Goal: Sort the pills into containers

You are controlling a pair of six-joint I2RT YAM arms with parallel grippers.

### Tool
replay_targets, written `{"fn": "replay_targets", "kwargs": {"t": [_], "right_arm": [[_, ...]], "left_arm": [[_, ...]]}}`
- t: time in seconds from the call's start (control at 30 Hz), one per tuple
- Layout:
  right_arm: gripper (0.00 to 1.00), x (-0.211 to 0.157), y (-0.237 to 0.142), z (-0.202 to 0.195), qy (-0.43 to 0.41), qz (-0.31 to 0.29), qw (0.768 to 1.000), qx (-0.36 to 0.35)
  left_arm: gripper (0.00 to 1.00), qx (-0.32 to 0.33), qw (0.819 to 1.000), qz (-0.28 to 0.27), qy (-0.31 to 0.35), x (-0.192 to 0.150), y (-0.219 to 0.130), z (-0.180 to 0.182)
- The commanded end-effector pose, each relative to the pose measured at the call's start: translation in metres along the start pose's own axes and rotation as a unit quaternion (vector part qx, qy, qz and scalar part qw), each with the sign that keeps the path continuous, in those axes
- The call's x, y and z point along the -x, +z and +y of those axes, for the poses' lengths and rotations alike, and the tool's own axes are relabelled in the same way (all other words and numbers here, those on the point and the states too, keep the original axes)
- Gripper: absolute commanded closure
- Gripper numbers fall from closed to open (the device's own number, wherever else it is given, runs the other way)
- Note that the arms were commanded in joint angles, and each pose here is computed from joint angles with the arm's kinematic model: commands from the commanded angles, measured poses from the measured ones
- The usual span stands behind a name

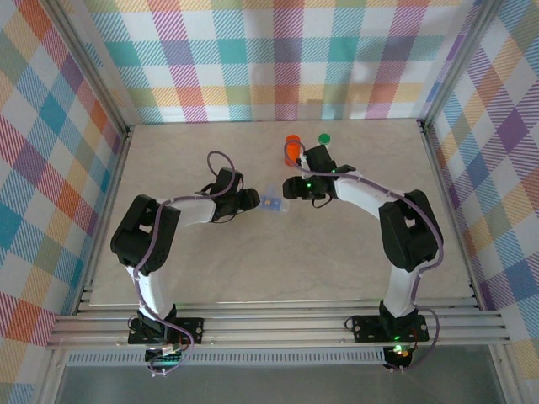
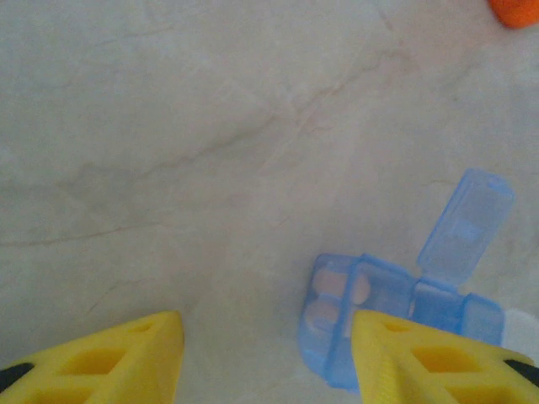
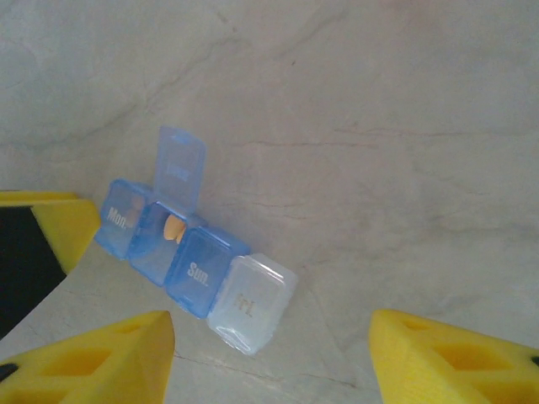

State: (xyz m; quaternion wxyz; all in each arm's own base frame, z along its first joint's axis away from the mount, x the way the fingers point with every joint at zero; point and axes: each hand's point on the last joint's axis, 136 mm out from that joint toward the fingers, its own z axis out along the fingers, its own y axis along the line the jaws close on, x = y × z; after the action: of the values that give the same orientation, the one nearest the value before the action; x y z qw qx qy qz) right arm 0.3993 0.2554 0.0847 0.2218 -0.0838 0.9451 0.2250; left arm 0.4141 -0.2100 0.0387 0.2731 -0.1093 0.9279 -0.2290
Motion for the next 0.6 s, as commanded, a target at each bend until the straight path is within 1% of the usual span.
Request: {"fn": "replay_targets", "kwargs": {"t": [0.0,0.1,0.33,0.57], "right_arm": [[0.39,-0.012,0.018,0.011,0.024,0.013,0.999,0.039],[0.40,-0.020,0.028,0.013,0.031,0.023,0.998,0.045],[0.41,-0.021,0.042,0.012,0.042,0.029,0.998,0.048],[0.47,-0.028,0.052,0.011,0.060,0.043,0.996,0.056]], "left_arm": [[0.46,-0.030,0.999,-0.004,-0.014,0.010,0.007,-0.011],[0.47,-0.034,0.999,-0.002,-0.017,0.009,0.009,-0.012],[0.51,-0.039,0.999,0.004,-0.014,0.003,0.009,-0.016],[0.52,-0.045,0.999,0.012,-0.013,-0.006,0.008,-0.021]]}}
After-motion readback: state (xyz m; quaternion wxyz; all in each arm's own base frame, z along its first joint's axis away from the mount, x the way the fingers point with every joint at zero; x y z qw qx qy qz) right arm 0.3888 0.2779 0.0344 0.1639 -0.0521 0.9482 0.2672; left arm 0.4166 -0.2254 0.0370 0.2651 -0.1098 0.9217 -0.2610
